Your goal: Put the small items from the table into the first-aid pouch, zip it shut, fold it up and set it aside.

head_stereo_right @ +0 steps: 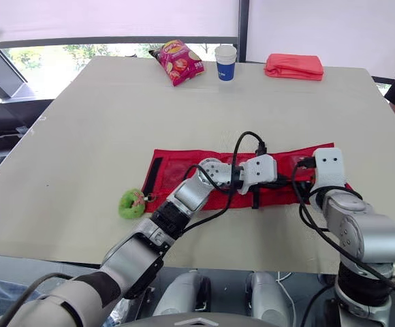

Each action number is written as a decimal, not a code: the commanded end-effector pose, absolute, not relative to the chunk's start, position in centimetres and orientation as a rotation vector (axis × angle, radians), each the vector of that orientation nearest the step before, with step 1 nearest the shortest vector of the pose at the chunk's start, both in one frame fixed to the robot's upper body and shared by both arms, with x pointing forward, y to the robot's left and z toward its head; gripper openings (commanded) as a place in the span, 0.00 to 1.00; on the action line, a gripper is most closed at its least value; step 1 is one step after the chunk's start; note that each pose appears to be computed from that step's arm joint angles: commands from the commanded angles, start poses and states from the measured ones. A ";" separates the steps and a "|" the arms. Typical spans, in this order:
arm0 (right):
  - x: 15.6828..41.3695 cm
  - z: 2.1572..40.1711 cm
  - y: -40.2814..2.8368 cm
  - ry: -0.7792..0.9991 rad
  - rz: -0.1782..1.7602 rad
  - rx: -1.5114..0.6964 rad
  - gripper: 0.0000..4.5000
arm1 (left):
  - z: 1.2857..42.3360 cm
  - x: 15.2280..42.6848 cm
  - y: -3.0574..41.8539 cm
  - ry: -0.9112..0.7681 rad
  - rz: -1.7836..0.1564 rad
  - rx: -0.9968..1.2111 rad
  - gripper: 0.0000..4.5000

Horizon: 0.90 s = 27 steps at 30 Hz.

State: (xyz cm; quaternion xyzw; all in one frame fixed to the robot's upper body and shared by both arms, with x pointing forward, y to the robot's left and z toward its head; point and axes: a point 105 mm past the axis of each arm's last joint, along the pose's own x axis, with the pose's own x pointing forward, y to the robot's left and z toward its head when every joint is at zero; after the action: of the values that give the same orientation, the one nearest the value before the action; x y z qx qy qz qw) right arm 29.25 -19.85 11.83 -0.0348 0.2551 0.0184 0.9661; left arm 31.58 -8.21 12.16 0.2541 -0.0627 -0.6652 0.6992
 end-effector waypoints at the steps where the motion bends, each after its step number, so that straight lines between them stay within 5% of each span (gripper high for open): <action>1: 28.4 12.1 -15.9 0.493 0.252 -0.066 0.88 | 12.7 34.9 -6.1 -0.110 -1.297 0.549 0.00; 12: 29.0 11.4 -14.5 0.462 0.260 -0.047 0.88 | 13.1 34.6 -6.6 -0.128 -1.302 0.522 0.00; 14: 29.1 11.4 -14.5 0.455 0.265 -0.058 0.72 | 13.1 34.6 -6.5 -0.127 -1.297 0.521 0.00; 27: 29.1 11.8 -14.1 0.425 0.290 -0.085 0.72 | 13.1 34.8 -6.5 -0.125 -1.285 0.520 0.00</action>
State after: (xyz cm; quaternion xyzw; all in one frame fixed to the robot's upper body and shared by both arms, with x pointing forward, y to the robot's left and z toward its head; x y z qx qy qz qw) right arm 29.32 -14.83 10.64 -0.0379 0.2364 0.1214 0.9633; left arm 34.46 -6.26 11.65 0.2422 -0.0346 -0.6018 0.7602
